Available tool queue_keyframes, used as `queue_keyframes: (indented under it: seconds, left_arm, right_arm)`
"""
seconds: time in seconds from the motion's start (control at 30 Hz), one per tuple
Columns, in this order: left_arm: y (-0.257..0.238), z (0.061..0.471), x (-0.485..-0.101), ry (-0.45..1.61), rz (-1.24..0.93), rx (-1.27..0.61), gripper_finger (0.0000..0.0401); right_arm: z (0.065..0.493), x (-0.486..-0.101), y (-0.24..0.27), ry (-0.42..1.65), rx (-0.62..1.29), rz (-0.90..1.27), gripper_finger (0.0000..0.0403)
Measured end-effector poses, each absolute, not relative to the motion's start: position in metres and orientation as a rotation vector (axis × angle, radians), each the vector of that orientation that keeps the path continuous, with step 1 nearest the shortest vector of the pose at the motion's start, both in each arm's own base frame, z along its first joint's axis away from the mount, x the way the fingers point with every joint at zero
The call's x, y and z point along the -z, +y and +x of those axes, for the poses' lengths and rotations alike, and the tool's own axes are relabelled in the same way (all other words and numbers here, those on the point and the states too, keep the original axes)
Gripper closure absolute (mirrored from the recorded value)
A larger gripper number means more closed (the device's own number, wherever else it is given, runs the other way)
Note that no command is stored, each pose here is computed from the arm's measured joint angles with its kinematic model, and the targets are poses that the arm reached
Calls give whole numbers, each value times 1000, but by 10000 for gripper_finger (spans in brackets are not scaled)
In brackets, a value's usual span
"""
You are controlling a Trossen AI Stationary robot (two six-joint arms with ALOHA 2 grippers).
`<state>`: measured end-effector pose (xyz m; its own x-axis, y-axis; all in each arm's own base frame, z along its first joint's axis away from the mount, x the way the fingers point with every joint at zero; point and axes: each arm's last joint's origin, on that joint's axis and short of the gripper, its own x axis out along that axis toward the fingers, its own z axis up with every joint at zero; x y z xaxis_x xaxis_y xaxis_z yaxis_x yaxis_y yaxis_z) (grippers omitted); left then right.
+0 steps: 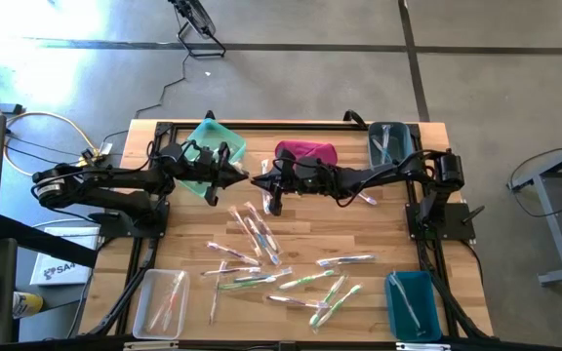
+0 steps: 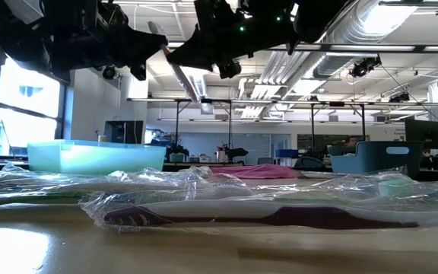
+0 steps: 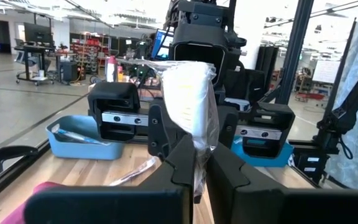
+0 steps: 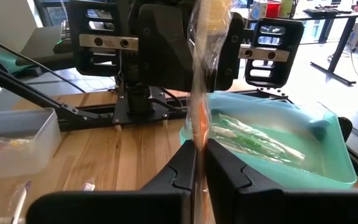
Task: Pick & Place Toothbrushes
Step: Put the orange toothbrush to the transparent bin
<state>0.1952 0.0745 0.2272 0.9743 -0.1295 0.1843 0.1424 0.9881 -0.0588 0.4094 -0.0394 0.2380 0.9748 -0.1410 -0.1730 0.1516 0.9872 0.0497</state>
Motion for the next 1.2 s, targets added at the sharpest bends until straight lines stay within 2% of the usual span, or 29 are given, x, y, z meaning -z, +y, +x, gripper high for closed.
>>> queue_keyframes:
  seconds: [0.4, 0.6, 0.77, 0.9, 1.03, 1.2]
  left_arm:
    - [74, 195, -227, -181, -71, 140, 388]
    - [74, 195, -228, -184, -70, 139, 388]
    - [74, 195, -227, -184, -74, 137, 388]
    - [74, 195, -227, -183, -81, 137, 388]
    - [74, 194, -229, -186, -108, 140, 388]
    - [72, 190, -236, -168, -193, 158, 389]
  right_arm:
    - [409, -236, -37, 193, 122, 64, 338]
    - [407, -234, -36, 252, 120, 65, 264]
    - [400, -244, -35, 260, 120, 64, 190]
    - [389, -256, -34, 313, 121, 64, 151]
    - [371, -268, -32, 410, 123, 67, 137]
    - [354, -268, -31, 551, 136, 109, 141]
